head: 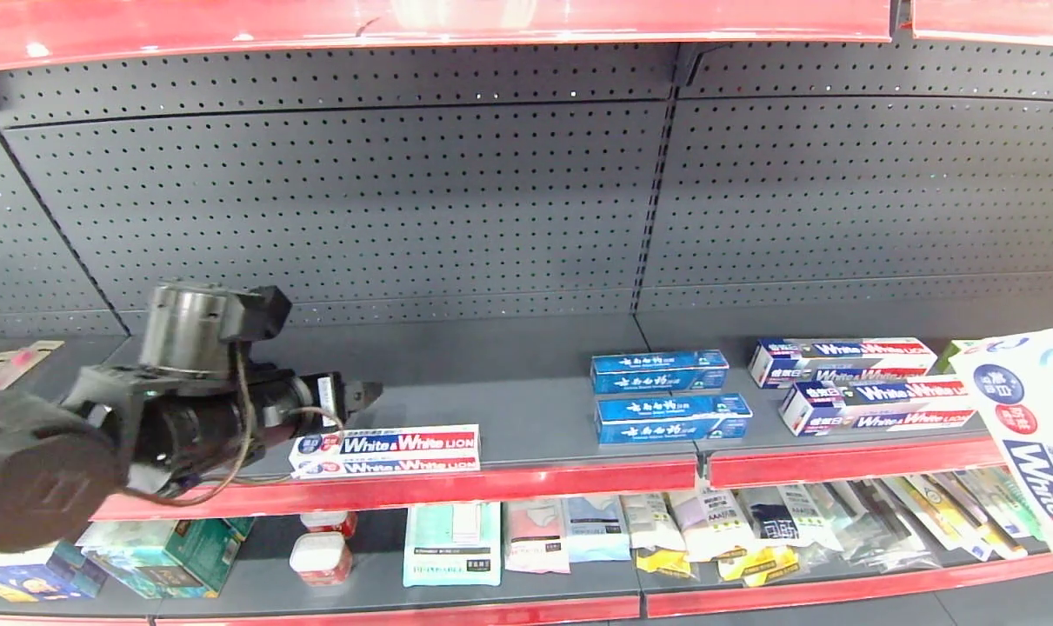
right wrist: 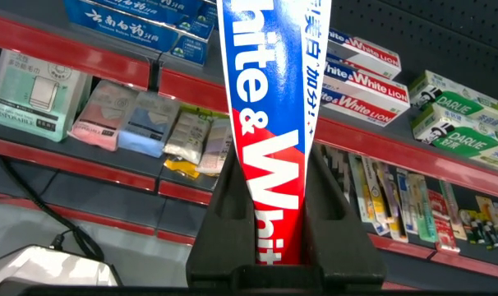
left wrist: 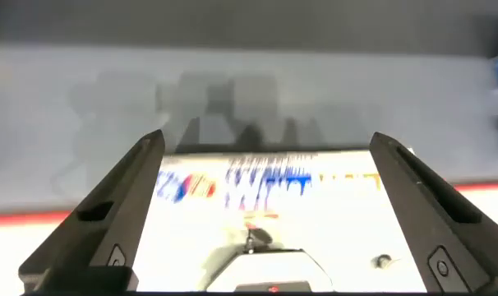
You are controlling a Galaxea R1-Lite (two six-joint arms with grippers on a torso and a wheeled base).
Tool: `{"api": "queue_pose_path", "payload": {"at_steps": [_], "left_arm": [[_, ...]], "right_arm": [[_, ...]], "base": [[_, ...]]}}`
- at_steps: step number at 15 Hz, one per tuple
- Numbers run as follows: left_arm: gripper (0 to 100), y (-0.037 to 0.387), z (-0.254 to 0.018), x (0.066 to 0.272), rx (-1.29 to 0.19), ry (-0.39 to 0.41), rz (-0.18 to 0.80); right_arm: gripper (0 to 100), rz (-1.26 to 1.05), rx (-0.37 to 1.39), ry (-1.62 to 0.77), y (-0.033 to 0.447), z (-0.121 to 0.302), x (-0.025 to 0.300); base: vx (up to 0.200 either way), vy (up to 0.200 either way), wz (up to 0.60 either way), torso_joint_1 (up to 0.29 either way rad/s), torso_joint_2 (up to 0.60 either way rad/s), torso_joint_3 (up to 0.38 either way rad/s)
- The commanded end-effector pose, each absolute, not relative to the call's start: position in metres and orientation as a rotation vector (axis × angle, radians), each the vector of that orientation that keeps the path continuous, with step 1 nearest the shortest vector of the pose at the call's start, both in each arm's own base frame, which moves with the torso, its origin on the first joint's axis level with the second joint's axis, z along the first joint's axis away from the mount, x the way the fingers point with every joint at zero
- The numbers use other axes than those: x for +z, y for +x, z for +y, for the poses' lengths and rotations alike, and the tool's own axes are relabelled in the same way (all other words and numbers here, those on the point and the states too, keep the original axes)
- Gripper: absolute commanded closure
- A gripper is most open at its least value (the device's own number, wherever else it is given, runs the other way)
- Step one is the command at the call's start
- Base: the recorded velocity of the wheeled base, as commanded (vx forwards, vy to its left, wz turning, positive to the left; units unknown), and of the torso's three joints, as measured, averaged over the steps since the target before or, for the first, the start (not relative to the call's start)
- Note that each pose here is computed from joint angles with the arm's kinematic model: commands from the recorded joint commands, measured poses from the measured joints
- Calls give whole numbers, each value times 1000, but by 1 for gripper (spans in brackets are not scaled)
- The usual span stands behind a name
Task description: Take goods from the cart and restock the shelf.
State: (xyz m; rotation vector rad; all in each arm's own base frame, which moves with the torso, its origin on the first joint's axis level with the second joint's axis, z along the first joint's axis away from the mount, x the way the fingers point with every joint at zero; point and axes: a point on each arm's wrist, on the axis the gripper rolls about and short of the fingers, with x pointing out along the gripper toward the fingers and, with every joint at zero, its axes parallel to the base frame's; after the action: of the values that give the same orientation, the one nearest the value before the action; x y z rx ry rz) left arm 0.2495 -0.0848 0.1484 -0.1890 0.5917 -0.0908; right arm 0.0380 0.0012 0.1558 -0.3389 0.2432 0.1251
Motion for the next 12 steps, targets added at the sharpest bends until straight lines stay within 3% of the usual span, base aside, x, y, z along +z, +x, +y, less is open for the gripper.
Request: {"api": "queue_pose_path", "payload": {"at_steps": [1,2,4,7,9,12], "left_arm": [[0,158,-51,181,-150,-243,416],[0,146,-47,184,-168,-240,397],[0,73,-25,196,-280,-137,299],[0,8,-4,186,-362,-14,210],[0,-11,4,178,-300,-2,186],[0,-28,11,175,-86,9,179]], "right_arm": [[100,250,119,-342,39,1,156],[100,251,116,-342,40,1,157],[100,274,121,-354,54,0,168],[100,274,140,-389,67,1,181],[100,282,156,-401,71,1,183],[100,294,182,-465,81,2,187]], "base": [[0,0,0,0,0,0],[0,0,0,0,0,0],[0,0,0,0,0,0],[0,0,0,0,0,0],[0,0,0,0,0,0],[0,0,0,0,0,0]]}}
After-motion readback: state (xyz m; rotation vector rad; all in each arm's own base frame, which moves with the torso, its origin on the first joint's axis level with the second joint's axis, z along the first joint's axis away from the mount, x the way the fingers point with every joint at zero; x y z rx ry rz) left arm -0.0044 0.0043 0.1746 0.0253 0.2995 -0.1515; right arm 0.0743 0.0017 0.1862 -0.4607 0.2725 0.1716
